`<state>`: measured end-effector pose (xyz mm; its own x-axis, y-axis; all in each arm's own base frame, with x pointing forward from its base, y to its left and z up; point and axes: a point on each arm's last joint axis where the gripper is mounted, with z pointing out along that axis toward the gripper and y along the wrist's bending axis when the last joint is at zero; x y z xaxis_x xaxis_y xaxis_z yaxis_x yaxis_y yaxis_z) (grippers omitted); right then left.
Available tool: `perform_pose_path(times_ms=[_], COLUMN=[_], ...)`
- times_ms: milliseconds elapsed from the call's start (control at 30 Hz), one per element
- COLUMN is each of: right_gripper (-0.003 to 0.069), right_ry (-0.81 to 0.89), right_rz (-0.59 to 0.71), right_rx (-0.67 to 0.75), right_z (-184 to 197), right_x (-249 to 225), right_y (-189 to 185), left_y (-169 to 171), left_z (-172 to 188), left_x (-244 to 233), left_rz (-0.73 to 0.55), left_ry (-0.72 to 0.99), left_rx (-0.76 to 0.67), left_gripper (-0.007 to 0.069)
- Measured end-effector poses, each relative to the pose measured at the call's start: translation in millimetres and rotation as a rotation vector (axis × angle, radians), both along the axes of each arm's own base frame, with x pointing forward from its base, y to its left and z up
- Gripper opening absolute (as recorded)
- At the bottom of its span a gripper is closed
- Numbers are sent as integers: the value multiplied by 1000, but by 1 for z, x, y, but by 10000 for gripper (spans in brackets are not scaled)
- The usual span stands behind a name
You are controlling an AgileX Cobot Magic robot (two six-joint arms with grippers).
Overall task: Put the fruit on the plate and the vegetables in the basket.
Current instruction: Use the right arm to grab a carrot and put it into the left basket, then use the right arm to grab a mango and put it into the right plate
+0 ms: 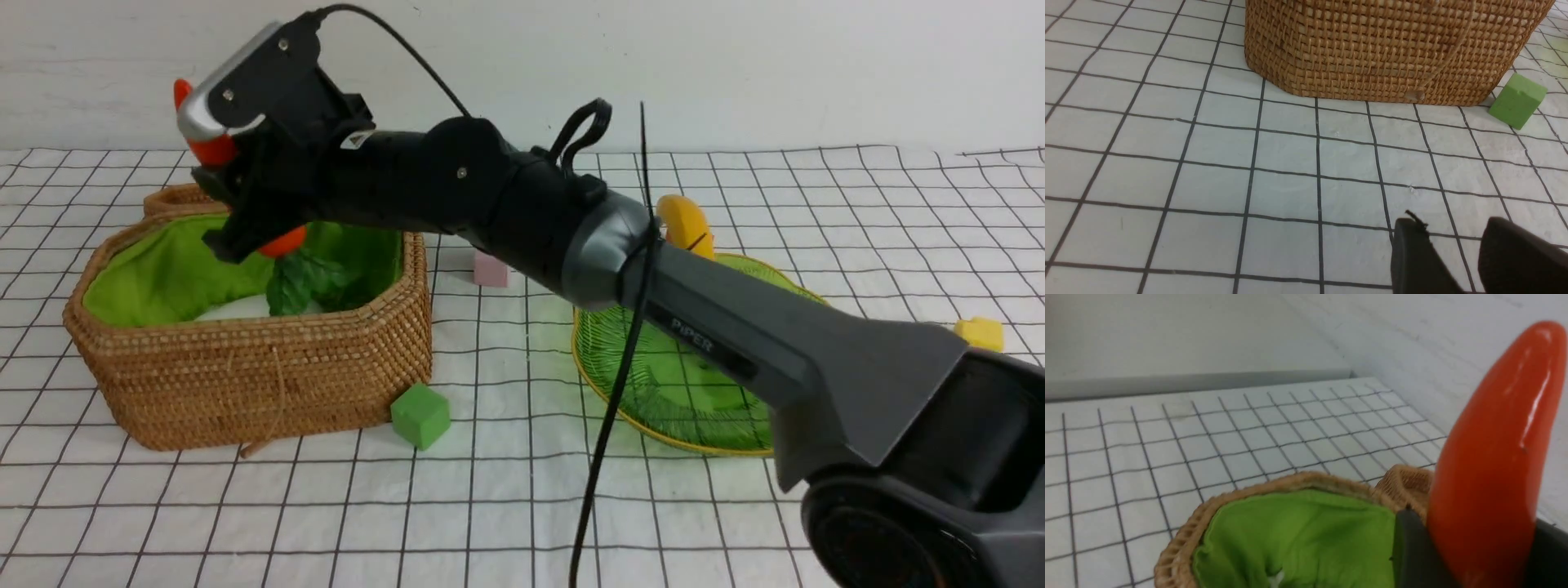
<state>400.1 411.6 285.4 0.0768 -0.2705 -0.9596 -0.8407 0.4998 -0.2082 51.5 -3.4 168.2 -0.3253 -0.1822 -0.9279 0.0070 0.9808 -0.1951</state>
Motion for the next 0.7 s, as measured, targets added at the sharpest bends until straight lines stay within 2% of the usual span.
perform_pose_path(times_ms=[33,167,267,400,500,567,700], right_gripper=[308,538,653,676,663,650,643], right_ry=[3,11,-8,62,147,202,353], right_rz=[5,56,106,175,195,159,32], right_rx=[-3,-19,-47,-76,-118,-167,-237], right_z=[0,9,30,69,102,125,126], right_x=[0,-7,-14,-28,-45,-69,-116], right_y=[0,-1,-9,-41,-85,-123,-165], left_y=[0,0,0,0,0,0,0], left_z=[0,0,0,0,0,0,0], left_x=[0,0,0,0,0,0,0], left_rz=[0,0,0,0,0,0,0], left_ry=[0,0,0,0,0,0,0], left_rx=[0,0,0,0,0,0,0], left_gripper=[236,236,236,236,236,236,236])
